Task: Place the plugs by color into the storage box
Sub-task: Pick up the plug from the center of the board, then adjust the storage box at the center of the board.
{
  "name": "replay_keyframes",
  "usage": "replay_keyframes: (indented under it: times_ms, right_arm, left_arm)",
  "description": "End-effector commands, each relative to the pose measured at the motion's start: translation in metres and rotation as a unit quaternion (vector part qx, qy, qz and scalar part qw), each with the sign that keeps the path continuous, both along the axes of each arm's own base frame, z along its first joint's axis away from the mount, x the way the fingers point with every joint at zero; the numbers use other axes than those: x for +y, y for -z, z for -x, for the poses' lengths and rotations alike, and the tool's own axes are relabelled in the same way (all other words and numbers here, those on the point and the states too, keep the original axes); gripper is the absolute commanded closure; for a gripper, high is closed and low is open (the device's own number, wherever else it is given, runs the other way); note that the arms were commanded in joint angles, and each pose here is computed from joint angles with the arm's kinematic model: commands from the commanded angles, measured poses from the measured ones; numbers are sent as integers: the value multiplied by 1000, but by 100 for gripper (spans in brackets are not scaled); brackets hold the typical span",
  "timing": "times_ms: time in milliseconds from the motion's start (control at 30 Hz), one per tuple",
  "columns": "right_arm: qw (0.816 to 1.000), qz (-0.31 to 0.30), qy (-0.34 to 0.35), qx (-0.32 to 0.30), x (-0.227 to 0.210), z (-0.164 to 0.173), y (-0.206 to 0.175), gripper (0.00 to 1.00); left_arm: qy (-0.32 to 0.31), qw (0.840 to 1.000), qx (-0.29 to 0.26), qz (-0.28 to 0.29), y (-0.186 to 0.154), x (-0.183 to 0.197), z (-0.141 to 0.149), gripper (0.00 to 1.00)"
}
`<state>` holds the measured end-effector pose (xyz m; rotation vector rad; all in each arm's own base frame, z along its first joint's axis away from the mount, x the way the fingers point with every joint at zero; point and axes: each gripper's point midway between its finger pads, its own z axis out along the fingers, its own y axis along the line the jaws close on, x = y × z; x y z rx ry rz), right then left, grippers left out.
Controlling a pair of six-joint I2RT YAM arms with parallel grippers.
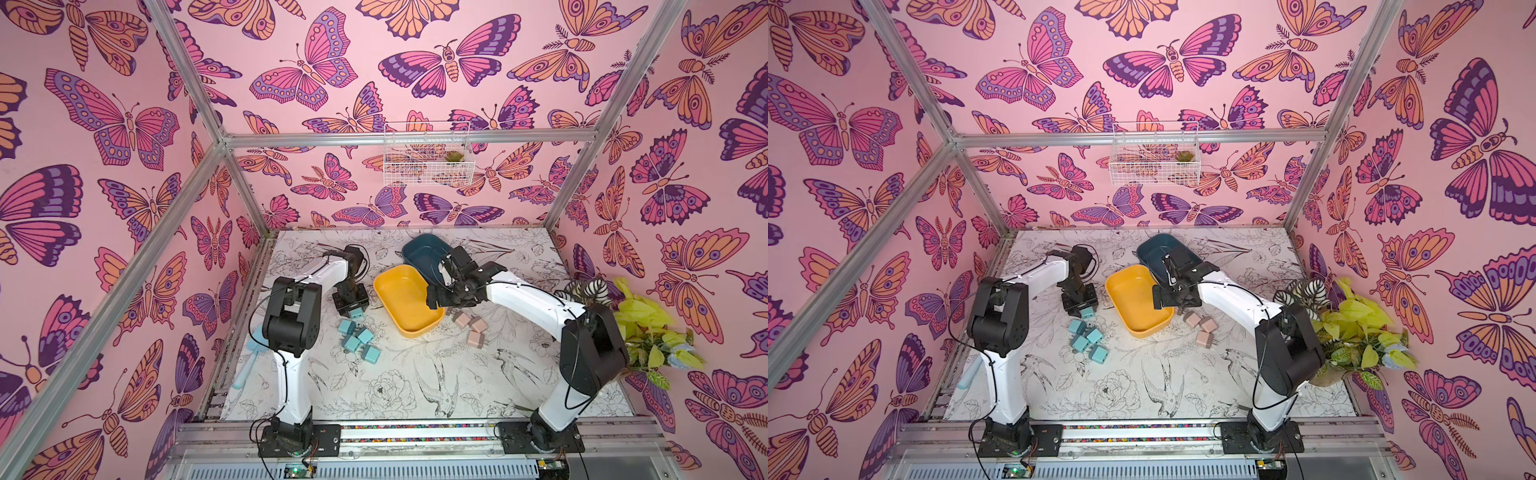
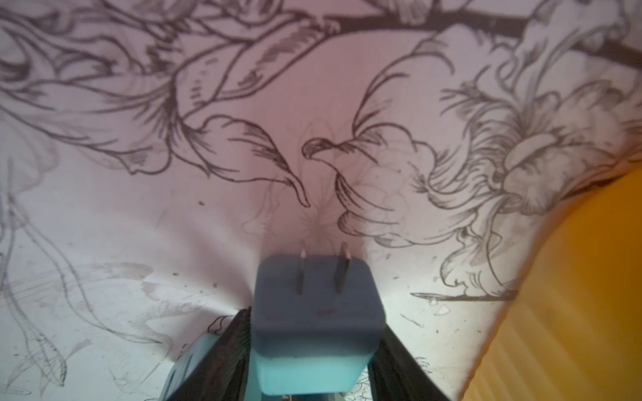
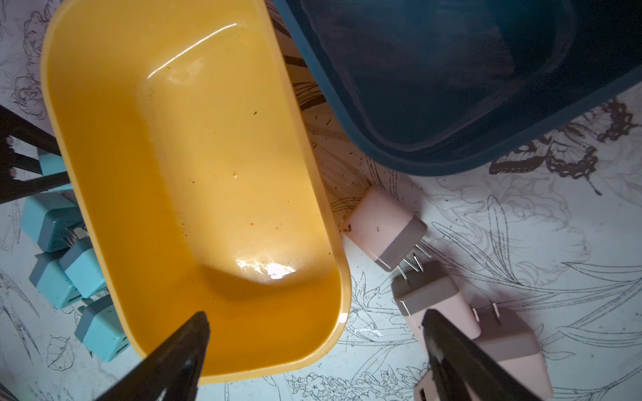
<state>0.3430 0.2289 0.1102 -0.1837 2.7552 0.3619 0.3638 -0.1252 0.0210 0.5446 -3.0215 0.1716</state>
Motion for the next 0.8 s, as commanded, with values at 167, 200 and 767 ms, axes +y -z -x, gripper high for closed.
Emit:
replay_keyframes:
  times_ms: [167,200,767]
  right_arm:
    - [1000,-19,-5,10,4,10,3,3]
    - [1000,-19,-5,11,4,10,3,3]
    - [1000,-7,-15,15,3,16,8,3]
  left_arm:
    - [30,999,3,-29,7,8,3,50]
    - [33,999,1,-32,6,9,3,50]
    - [60,997,-12,-52,10,9,-13,41]
